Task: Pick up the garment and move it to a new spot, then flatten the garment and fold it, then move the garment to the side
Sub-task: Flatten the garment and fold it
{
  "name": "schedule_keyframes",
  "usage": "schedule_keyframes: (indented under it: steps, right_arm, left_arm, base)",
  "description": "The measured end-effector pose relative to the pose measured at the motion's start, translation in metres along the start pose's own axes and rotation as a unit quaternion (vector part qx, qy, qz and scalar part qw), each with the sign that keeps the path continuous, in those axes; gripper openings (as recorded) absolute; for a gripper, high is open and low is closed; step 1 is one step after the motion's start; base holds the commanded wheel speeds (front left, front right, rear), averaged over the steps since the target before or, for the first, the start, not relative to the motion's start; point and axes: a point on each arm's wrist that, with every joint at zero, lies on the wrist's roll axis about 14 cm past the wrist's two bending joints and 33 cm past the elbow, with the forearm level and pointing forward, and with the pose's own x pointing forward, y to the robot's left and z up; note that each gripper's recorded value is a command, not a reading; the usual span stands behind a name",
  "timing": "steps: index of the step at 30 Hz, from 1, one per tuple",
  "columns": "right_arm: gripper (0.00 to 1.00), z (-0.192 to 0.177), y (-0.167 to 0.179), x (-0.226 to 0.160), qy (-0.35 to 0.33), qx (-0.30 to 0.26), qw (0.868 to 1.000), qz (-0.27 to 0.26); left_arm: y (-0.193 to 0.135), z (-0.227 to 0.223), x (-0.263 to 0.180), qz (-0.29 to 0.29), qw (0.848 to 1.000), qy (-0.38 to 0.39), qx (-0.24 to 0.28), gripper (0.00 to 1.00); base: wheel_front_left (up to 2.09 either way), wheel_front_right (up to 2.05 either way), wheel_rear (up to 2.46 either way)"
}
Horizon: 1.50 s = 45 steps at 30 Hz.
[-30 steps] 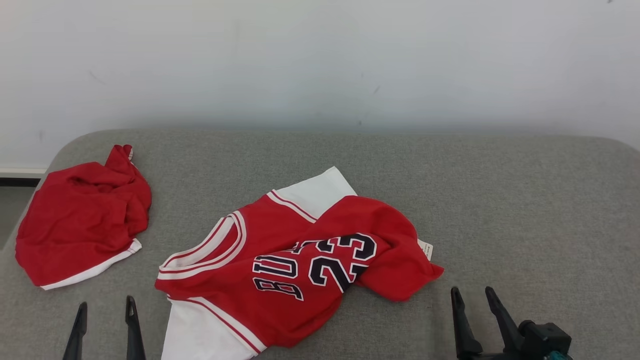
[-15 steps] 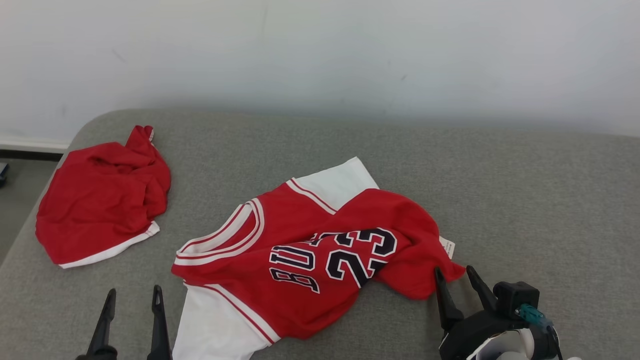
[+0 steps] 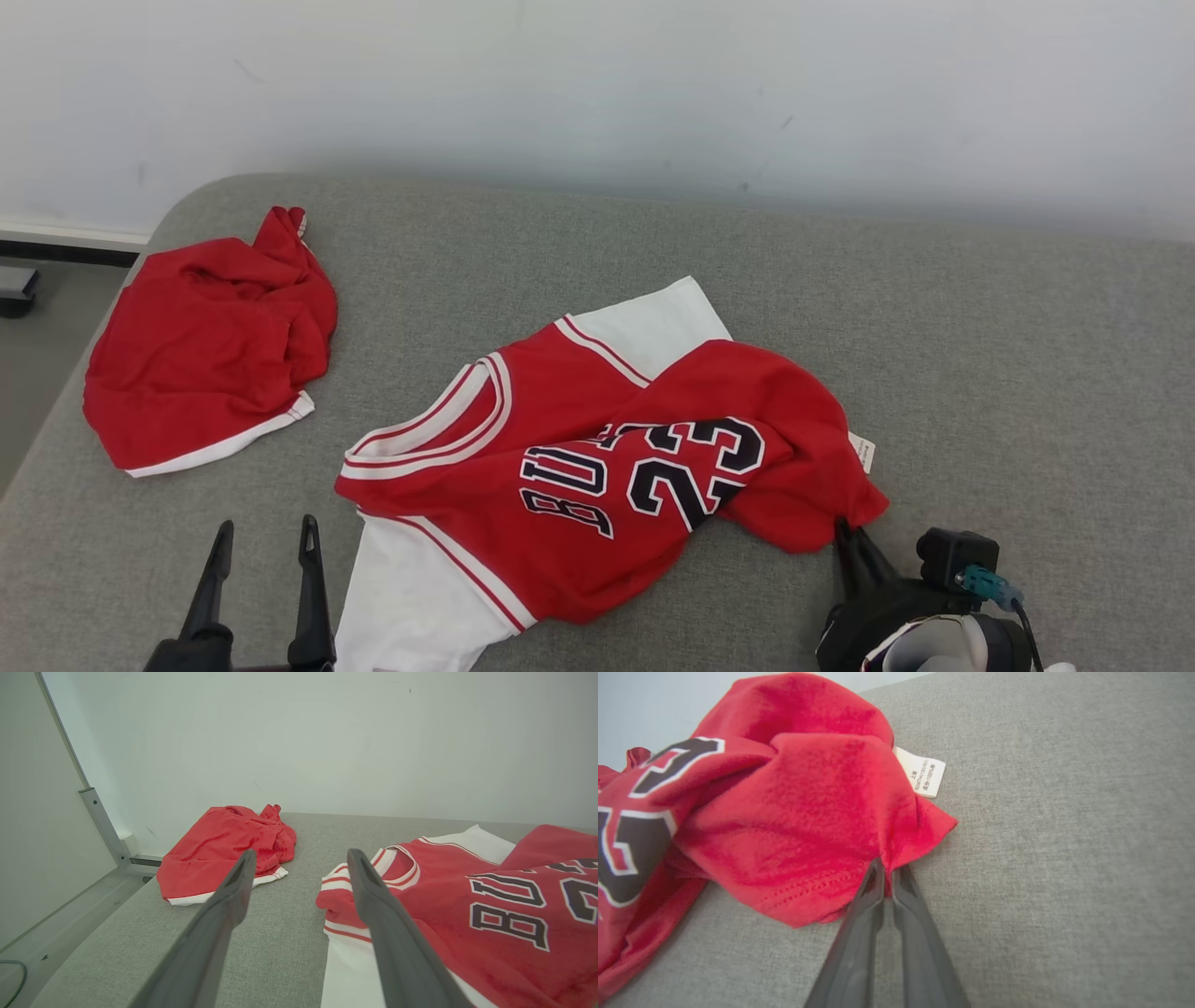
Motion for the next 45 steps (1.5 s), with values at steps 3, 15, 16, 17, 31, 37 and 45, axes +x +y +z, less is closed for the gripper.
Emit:
schedule_keyframes:
  steps: [3, 15, 16, 17, 31, 37, 45]
  right_arm:
    - [0.0, 0.007, 0.001, 0.001, -0.011, 0.008, 1.0, -0.001]
    - [0.0, 0.093, -0.05, -0.027, -0.149, -0.035, 0.987, -0.041]
    - [0.0, 0.098, -0.057, -0.033, -0.157, -0.041, 0.986, -0.047]
    - [0.0, 0.104, -0.064, -0.039, -0.166, -0.047, 0.984, -0.053]
    - [0.0, 0.16, -0.102, -0.091, -0.227, -0.104, 0.964, -0.092]
    - [0.0, 0.171, -0.065, -0.065, -0.218, -0.116, 0.968, -0.04]
    - [0.0, 0.197, 0.007, -0.005, -0.211, -0.144, 0.966, 0.048]
  left_arm:
    - [-0.002, 0.002, 0.002, -0.004, 1.0, -0.004, -0.001, 1.0]
    - [-0.018, 0.002, 0.01, -0.028, 1.0, -0.006, -0.008, 1.0]
    - [-0.022, 0.002, 0.01, -0.032, 0.999, -0.007, -0.01, 1.0]
    - [-0.024, 0.003, 0.011, -0.035, 0.999, -0.007, -0.011, 1.0]
    - [-0.04, 0.004, 0.011, -0.058, 0.998, -0.01, -0.018, 1.0]
    - [-0.038, 0.001, 0.007, -0.055, 0.998, -0.005, -0.021, 1.0]
    - [-0.028, 0.0, 0.004, -0.036, 0.999, -0.003, -0.024, 1.0]
  base:
    - [0.0, 0.0, 0.0]
    - [0.0, 0.0, 0.0]
    - [0.0, 0.0, 0.0]
    - [0.0, 0.0, 0.0]
    - [0.0, 0.0, 0.0]
    - [0.0, 0.0, 0.0]
    - [0.0, 0.0, 0.0]
